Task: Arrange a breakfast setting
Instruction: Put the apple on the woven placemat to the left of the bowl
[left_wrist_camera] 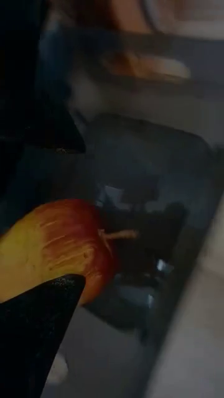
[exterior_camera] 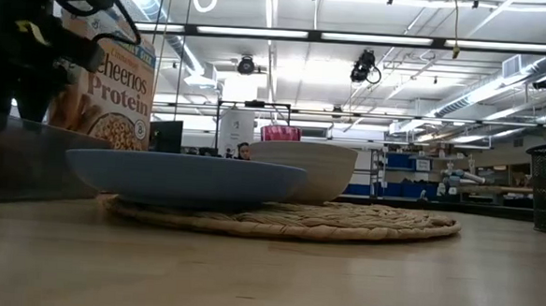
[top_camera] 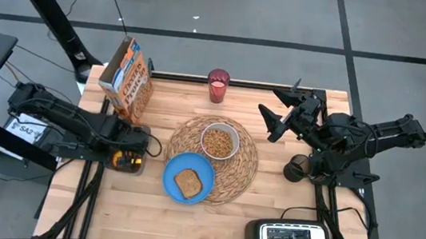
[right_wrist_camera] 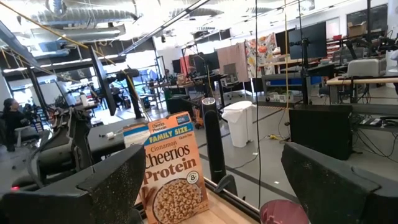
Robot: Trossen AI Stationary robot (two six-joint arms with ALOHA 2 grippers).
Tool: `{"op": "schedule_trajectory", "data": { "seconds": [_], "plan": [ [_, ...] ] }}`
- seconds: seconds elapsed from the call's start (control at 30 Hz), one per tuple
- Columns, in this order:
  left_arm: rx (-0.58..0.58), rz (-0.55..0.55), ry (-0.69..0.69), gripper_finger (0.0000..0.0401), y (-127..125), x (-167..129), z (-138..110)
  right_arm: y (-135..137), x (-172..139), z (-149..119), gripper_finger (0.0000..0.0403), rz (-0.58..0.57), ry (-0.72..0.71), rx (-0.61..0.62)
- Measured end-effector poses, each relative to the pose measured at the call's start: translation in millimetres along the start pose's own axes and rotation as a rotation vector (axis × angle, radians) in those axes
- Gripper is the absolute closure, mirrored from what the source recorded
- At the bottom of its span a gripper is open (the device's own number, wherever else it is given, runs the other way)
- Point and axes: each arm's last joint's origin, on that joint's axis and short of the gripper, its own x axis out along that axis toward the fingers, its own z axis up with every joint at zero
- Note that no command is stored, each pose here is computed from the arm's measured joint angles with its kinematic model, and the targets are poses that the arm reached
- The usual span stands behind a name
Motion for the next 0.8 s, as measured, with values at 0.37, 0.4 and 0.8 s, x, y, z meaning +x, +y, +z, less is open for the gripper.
{"op": "schedule_trajectory", "data": {
  "seconds": [0.37,0.4,0.8],
  "plan": [
    [-0.282,0.051,-0.089,0.0062,9,-20,12,0,0,0,0.0025,0.004,0.002,-0.001],
    [-0.353,0.058,-0.081,0.0062,12,-18,12,0,0,0,0.0025,0.007,0.002,-0.001],
    [-0.608,-0.024,-0.010,0.0098,21,16,15,1,0,-4,0.0025,0.024,0.029,-0.008]
  ]
}}
